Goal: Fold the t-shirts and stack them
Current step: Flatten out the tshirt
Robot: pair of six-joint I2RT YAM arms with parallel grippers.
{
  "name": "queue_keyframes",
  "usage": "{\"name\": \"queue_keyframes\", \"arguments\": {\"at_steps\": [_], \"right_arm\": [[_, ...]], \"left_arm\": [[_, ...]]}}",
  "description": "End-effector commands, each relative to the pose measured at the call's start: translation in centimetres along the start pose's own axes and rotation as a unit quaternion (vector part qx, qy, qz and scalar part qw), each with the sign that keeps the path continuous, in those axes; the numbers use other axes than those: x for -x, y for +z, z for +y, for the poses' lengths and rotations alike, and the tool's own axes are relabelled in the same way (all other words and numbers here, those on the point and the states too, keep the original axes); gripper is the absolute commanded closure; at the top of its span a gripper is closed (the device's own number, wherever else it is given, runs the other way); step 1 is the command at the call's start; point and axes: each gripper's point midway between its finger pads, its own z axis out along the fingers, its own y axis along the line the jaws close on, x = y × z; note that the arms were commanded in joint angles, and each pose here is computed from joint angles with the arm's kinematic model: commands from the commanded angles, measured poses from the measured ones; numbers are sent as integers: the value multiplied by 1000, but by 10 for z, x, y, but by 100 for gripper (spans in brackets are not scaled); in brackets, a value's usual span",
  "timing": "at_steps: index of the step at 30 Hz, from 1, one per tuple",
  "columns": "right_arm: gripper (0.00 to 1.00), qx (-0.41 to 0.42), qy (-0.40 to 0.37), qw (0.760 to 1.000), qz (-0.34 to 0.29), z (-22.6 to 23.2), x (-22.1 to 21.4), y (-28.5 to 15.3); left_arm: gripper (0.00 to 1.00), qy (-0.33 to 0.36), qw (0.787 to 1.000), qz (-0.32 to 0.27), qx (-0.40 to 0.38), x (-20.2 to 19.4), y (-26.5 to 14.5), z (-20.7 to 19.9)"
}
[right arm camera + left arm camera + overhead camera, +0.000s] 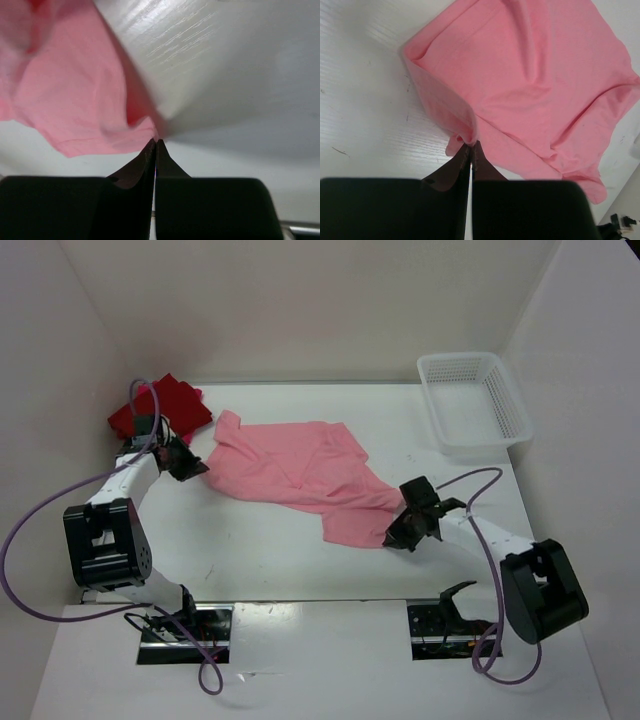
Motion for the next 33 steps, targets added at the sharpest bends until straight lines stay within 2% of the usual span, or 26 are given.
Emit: {"name": "queue_keyframes", "arguments": {"at_steps": [1, 3, 4, 6, 7, 9, 10, 12, 13, 14, 15, 16, 18, 19, 20, 21, 22, 23, 26, 28, 29, 31, 33], "right_arm": [[100, 28, -30, 995, -93, 34, 36, -47], [100, 60, -45, 987, -143, 56, 53, -85], [100, 93, -52, 979, -174, 80, 73, -120], [100, 100, -66, 972, -201, 92, 89, -156], [100, 128, -86, 959, -238, 114, 104, -194], [100, 120, -98, 946, -283, 122, 122, -231], [100, 147, -101, 930, -323, 143, 135, -273], [100, 145, -124, 910, -368, 151, 149, -313], [100, 168, -126, 889, -407, 167, 158, -354], [100, 172, -140, 875, -430, 171, 166, -375], [100, 175, -140, 865, -449, 174, 173, -394], [100, 208, -135, 837, -488, 183, 174, -441], [100, 211, -140, 818, -517, 198, 180, -465], [100, 249, -133, 789, -546, 202, 173, -509], [100, 260, -137, 780, -552, 215, 175, -516], [100, 288, -131, 756, -573, 214, 169, -548], [100, 307, -133, 746, -576, 219, 165, -559], [100, 320, -134, 738, -578, 218, 160, -569], [100, 347, -131, 713, -594, 223, 157, -593], [100, 347, -137, 706, -602, 231, 161, -594], [100, 353, -139, 693, -613, 236, 164, -601], [100, 346, -139, 694, -616, 250, 176, -588], [100, 347, -138, 693, -617, 268, 188, -575]], "left_arm": [[98, 10, 1000, 0, -2, -3, -3, -3], [98, 18, 1000, -9, -8, 6, -12, -12], [98, 24, 1000, -13, -13, 9, -17, -20], [98, 34, 999, -30, -24, 24, -32, -35], [98, 38, 998, -38, -30, 29, -39, -41], [98, 42, 997, -49, -37, 38, -53, -53], [98, 51, 996, -66, -39, 47, -63, -59], [98, 68, 990, -111, -49, 76, -94, -83], [98, 79, 987, -130, -54, 87, -106, -93], [98, 82, 985, -138, -59, 95, -115, -102], [98, 96, 975, -180, -86, 123, -141, -131], [98, 103, 970, -195, -103, 134, -153, -145], [97, 102, 956, -239, -138, 158, -188, -167], [97, 112, 940, -282, -159, 174, -225, -185], [95, 108, 935, -303, -151, 184, -242, -186], [95, 114, 928, -323, -148, 191, -258, -192], [95, 119, 920, -345, -144, 198, -276, -197], [94, 121, 901, -388, -150, 204, -313, -208], [94, 127, 889, -409, -164, 207, -334, -217], [94, 123, 891, -403, -169, 212, -325, -220], [94, 121, 894, -399, -167, 214, -319, -219], [94, 115, 912, -365, -151, 220, -280, -209], [94, 107, 921, -346, -146, 224, -250, -202]]}}
